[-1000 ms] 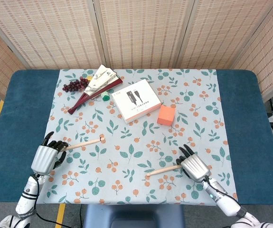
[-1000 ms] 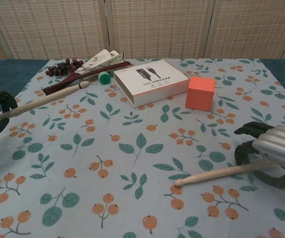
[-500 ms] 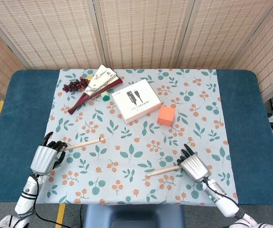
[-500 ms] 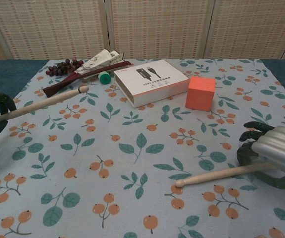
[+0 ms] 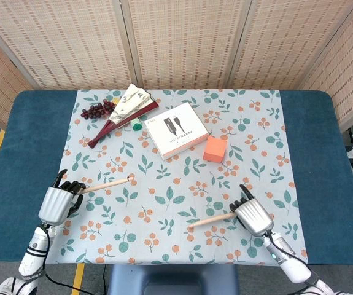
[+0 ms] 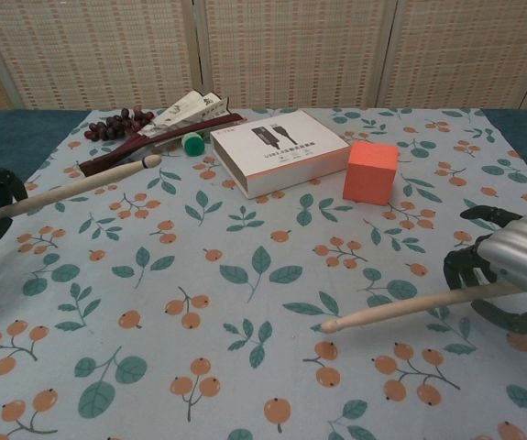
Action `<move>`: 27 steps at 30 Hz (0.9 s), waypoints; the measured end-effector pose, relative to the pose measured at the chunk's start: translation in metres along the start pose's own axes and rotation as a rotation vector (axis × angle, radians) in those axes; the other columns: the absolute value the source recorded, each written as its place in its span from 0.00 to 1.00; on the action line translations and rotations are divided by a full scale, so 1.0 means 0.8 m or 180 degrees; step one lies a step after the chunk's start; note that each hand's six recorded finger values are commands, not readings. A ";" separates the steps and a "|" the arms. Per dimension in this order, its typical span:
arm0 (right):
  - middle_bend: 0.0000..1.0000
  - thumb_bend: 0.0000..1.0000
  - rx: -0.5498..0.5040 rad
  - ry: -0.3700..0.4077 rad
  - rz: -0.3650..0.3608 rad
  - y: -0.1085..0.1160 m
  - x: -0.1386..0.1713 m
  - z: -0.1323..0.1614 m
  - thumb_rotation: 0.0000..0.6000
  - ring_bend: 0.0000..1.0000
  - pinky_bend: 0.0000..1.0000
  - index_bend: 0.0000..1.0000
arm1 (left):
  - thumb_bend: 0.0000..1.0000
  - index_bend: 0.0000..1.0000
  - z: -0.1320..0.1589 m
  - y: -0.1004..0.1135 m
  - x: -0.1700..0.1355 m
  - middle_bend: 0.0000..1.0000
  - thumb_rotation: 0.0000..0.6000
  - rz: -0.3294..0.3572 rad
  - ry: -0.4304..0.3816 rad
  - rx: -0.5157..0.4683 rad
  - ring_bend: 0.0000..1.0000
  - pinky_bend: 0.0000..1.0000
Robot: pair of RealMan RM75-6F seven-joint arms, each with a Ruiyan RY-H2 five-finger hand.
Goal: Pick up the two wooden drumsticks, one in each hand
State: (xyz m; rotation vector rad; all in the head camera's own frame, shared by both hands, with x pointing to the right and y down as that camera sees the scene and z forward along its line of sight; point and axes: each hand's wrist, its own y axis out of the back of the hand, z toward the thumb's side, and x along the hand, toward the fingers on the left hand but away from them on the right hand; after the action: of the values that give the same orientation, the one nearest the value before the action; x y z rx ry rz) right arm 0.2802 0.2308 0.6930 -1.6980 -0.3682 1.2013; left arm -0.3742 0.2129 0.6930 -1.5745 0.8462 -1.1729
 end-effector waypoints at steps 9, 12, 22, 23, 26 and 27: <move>0.92 0.40 -0.0417 -0.0062 -0.0182 0.020 0.001 -0.012 1.00 0.57 0.16 0.99 | 0.60 0.86 0.008 0.005 0.006 0.87 1.00 -0.0048 0.0105 -0.0361 0.54 0.16; 0.92 0.40 -0.0667 -0.0046 -0.0222 0.028 -0.008 -0.010 1.00 0.57 0.16 1.00 | 0.61 0.86 0.022 0.013 0.013 0.87 1.00 -0.0040 0.0134 -0.0496 0.54 0.17; 0.92 0.40 -0.1390 0.0286 -0.0617 0.096 -0.063 0.037 1.00 0.57 0.16 1.00 | 0.61 0.86 0.089 0.042 0.042 0.87 1.00 -0.0260 0.0154 -0.0874 0.55 0.18; 0.92 0.40 -0.1423 0.0325 -0.0641 0.102 -0.069 0.043 1.00 0.57 0.16 1.00 | 0.60 0.86 0.095 0.044 0.044 0.87 1.00 -0.0280 0.0139 -0.0868 0.55 0.18; 0.92 0.40 -0.1488 0.0386 -0.0657 0.113 -0.086 0.055 1.00 0.57 0.16 1.00 | 0.60 0.86 0.112 0.049 0.048 0.87 1.00 -0.0326 0.0079 -0.0824 0.55 0.18; 0.92 0.40 -0.1499 0.0400 -0.0649 0.115 -0.091 0.059 1.00 0.57 0.16 1.00 | 0.60 0.86 0.117 0.049 0.048 0.87 1.00 -0.0337 0.0058 -0.0814 0.55 0.18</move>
State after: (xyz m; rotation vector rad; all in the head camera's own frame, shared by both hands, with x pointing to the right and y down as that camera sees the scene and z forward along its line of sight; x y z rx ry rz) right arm 0.1818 0.1621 0.6544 -2.0650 -0.7734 0.8961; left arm -0.2726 0.1928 0.6593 -1.8373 0.9649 -1.1914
